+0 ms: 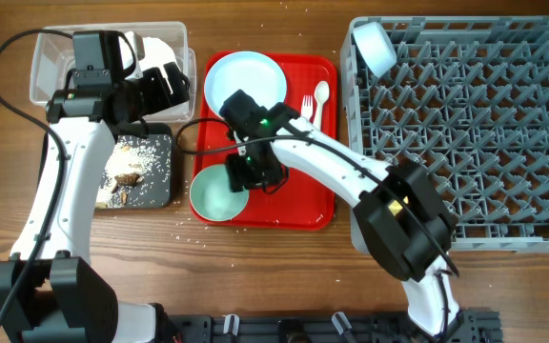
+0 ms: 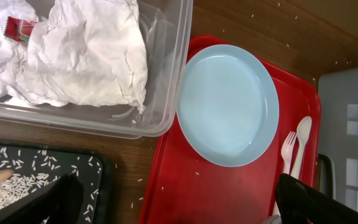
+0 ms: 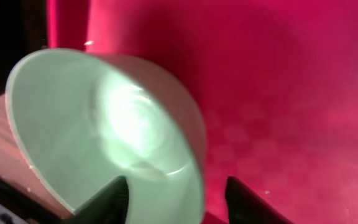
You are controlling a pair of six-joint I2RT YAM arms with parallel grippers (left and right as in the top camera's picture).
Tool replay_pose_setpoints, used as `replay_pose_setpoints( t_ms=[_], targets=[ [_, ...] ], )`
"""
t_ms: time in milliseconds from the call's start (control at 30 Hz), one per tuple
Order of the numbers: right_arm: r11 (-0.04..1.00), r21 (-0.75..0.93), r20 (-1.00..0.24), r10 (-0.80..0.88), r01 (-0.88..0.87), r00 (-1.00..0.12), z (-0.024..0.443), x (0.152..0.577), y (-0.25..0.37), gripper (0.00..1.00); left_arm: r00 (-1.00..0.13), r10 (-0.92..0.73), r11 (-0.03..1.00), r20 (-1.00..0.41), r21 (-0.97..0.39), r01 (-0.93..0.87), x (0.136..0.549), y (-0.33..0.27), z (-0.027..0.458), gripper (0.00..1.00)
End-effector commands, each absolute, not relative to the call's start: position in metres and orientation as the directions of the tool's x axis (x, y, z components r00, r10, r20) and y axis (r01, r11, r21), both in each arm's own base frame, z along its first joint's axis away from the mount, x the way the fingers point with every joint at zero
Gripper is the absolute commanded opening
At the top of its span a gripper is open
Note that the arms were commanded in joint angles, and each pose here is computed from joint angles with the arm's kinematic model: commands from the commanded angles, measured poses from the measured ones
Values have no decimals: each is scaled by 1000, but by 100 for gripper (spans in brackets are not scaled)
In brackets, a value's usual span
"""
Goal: Sort waste into correct bins and load items into the dishwasher rack
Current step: 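Grasp the light-blue cup with the right gripper and carry it to the rack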
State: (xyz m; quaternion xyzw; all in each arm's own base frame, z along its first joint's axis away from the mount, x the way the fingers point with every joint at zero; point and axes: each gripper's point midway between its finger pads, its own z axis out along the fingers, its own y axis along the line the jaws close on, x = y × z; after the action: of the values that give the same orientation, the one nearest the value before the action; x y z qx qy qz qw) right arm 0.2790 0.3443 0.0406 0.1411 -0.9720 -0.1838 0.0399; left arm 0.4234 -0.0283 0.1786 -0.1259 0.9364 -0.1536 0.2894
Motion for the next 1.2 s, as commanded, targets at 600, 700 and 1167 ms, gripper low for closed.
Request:
replay_pose_setpoints(
  t_ms=[600,700,1167],
  targets=[
    [858,-218,-804,112,465,-583,317,352,37,4,-793,-323,924,-517,-355,-145,424,-26,183,100],
    [793,-329,-795,60,513,-603,314,344,19,4,-793,-323,924,-517,-355,-145,424,-26,183,100],
    [496,-815,-453,-225,299,-863,207,397,13,4,-793,-323,924,-517,-355,-145,424,-26,183,100]
  ],
)
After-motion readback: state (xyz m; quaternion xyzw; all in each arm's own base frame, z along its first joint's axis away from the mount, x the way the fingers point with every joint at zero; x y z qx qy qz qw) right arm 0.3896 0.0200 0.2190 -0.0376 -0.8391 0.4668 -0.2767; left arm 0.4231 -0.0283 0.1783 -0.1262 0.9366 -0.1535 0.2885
